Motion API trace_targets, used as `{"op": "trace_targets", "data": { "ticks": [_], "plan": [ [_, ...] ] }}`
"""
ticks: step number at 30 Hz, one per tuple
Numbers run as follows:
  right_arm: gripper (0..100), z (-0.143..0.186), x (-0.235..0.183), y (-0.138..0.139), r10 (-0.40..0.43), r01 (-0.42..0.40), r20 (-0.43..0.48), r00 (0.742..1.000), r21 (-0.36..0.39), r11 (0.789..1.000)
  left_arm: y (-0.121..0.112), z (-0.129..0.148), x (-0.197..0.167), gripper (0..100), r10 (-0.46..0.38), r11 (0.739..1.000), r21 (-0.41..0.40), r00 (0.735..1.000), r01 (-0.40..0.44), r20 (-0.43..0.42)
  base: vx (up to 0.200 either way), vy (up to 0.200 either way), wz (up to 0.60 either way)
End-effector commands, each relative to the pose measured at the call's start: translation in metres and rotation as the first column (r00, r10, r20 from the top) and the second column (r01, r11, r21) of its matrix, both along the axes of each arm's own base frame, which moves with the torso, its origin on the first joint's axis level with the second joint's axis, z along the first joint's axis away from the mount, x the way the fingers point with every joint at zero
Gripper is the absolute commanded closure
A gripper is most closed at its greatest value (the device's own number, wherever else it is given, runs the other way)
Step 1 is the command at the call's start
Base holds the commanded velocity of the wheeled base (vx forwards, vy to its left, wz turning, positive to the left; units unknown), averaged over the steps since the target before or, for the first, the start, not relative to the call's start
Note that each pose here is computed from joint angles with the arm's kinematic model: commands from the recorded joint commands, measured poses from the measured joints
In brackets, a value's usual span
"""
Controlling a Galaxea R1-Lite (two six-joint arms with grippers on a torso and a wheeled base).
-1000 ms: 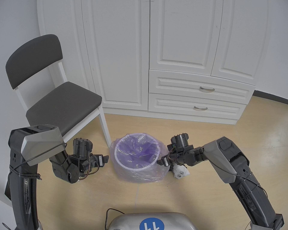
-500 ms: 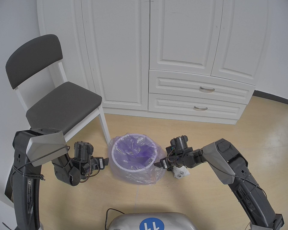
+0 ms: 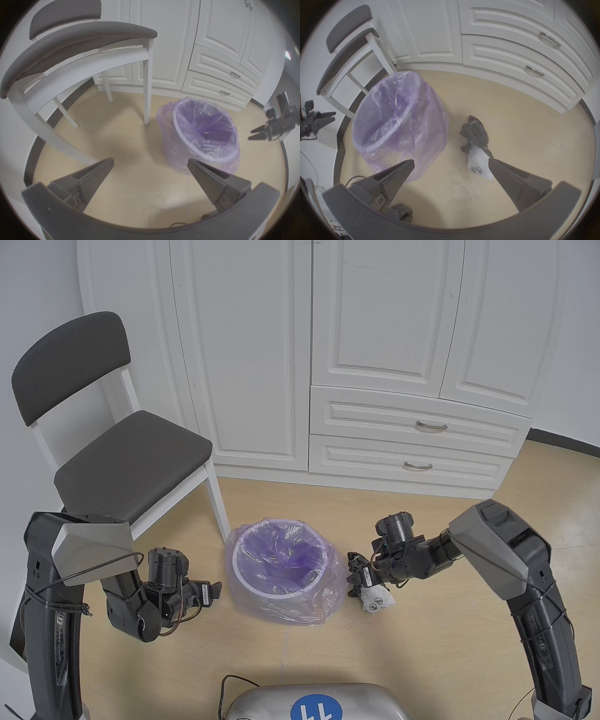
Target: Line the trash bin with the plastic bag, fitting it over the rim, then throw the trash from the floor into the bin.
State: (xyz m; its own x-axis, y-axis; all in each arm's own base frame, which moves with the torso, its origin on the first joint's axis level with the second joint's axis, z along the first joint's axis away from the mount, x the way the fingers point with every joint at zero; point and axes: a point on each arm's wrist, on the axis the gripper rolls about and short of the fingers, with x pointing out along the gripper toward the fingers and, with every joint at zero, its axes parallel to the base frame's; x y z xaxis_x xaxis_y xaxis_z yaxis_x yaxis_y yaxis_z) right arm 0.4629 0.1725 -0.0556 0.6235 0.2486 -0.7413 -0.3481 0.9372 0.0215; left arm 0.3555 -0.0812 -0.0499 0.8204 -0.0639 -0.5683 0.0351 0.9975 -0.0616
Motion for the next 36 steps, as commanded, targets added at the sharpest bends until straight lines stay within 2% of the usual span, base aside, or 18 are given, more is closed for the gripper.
{"op": "trace_targets", "data": {
  "ticks": [1,3,5,9,12,18,19,20,23,24,25,31,36],
  "plan": [
    [0,0.045,-0.012,-0.037,-0.083,0.083,0.010,0.996,0.017,0.996,0.015,0.007,-0.021,0,0.027,0.998,0.054,0.999,-0.025,-0.028,0.000,0.000,0.00],
    [0,0.040,-0.007,-0.039,-0.088,0.087,0.034,0.996,0.021,0.996,0.021,0.011,-0.027,0,0.072,0.993,0.091,0.997,-0.070,-0.016,0.000,0.000,0.00],
    [0,0.041,0.004,-0.041,-0.096,0.093,0.085,0.992,0.037,0.995,0.034,0.019,-0.031,0,0.136,0.981,0.131,0.990,-0.140,0.038,0.000,0.000,0.00],
    [0,0.036,0.006,-0.040,-0.095,0.092,0.080,0.992,0.036,0.995,0.056,0.022,-0.046,0,0.187,0.966,0.170,0.981,-0.194,0.059,0.000,0.000,0.00],
    [0,0.012,0.017,-0.038,-0.095,0.092,0.069,0.993,0.043,0.995,0.069,0.018,-0.058,0,0.223,0.958,0.172,0.972,-0.232,0.068,0.000,0.000,0.00],
    [0,-0.022,0.052,-0.036,-0.167,0.162,0.044,0.985,0.099,0.982,0.075,0.018,-0.069,0,0.269,0.941,0.183,0.957,-0.285,0.106,0.000,0.000,0.00],
    [0,-0.033,0.050,-0.036,-0.174,0.173,0.007,0.985,0.091,0.981,0.074,0.019,-0.070,0,0.274,0.938,0.188,0.955,-0.291,0.109,0.000,0.000,0.00],
    [0,-0.043,0.048,-0.037,-0.180,0.181,-0.025,0.983,0.082,0.980,0.072,0.019,-0.069,0,0.274,0.937,0.192,0.955,-0.291,0.112,0.000,0.000,0.00],
    [0,-0.041,0.048,-0.037,-0.157,0.159,-0.029,0.987,0.103,0.982,0.067,0.019,-0.069,0,0.254,0.940,0.203,0.961,-0.272,0.114,0.000,0.000,0.00],
    [0,-0.040,0.048,-0.037,-0.109,0.115,-0.046,0.993,0.148,0.982,0.064,0.018,-0.067,0,0.242,0.943,0.206,0.963,-0.263,0.119,0.000,0.000,0.00],
    [0,-0.041,0.048,-0.037,-0.100,0.107,-0.052,0.994,0.158,0.982,0.062,0.017,-0.066,0,0.236,0.944,0.206,0.964,-0.257,0.119,0.000,0.000,0.00],
    [0,-0.047,0.048,-0.041,-0.096,0.106,-0.063,0.993,0.166,0.980,0.054,0.013,-0.072,0,0.202,0.953,0.211,0.975,-0.217,0.092,0.000,0.000,0.00],
    [0,-0.047,0.051,-0.041,-0.108,0.112,-0.030,0.994,0.180,0.977,0.051,0.014,-0.072,0,0.198,0.955,0.205,0.975,-0.214,0.096,-0.200,0.000,0.00]
  ]
}}
